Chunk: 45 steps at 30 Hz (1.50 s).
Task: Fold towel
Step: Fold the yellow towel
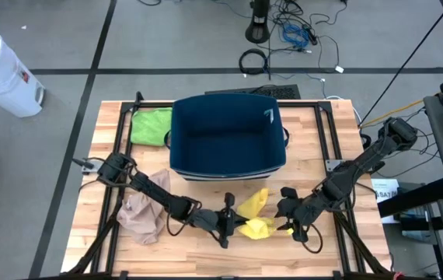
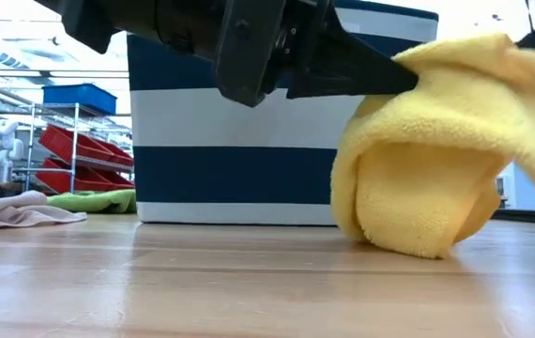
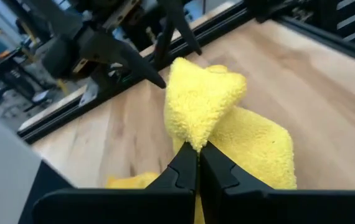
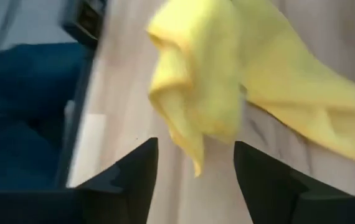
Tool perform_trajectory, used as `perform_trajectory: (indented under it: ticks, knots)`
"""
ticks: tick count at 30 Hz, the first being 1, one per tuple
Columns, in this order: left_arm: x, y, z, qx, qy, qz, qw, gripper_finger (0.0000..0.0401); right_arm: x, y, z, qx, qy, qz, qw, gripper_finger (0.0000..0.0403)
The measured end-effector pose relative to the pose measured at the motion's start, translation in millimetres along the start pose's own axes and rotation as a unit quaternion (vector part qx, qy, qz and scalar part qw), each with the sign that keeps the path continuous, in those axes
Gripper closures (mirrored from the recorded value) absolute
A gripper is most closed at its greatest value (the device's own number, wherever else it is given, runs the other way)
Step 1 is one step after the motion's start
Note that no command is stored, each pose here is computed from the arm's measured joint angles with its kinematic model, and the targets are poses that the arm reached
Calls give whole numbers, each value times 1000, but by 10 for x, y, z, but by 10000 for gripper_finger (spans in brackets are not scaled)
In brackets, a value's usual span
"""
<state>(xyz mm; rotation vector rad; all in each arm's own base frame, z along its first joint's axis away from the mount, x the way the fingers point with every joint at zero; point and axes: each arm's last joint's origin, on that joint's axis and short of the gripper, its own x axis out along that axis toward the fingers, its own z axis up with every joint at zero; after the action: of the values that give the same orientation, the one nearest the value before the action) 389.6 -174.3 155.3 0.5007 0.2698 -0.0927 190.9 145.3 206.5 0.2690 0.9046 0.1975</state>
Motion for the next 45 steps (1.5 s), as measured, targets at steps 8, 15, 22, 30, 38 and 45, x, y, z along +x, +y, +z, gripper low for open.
perform_trajectory:
  ticks: [8,15,22,30,38,45]
  knots:
    - [-10,-12,-26,-3,24,24,999,400,169,-113,-312,58,-19,15,998,201]
    - [-9,-9,-30,-6,26,26,999,400,280,-252,-498,81,-56,14,995,214]
    - [-9,-6,-24,-11,23,27,999,401,537,-289,-574,71,-58,8,996,215]
    - [-11,-8,-29,-19,26,26,999,401,748,-347,-582,75,-82,-19,994,216]
    - [-13,-19,-51,-25,37,22,999,401,743,-334,-583,68,-79,-11,994,258]
    - [-13,-19,-53,-27,39,23,999,401,745,-323,-597,49,-60,7,997,370]
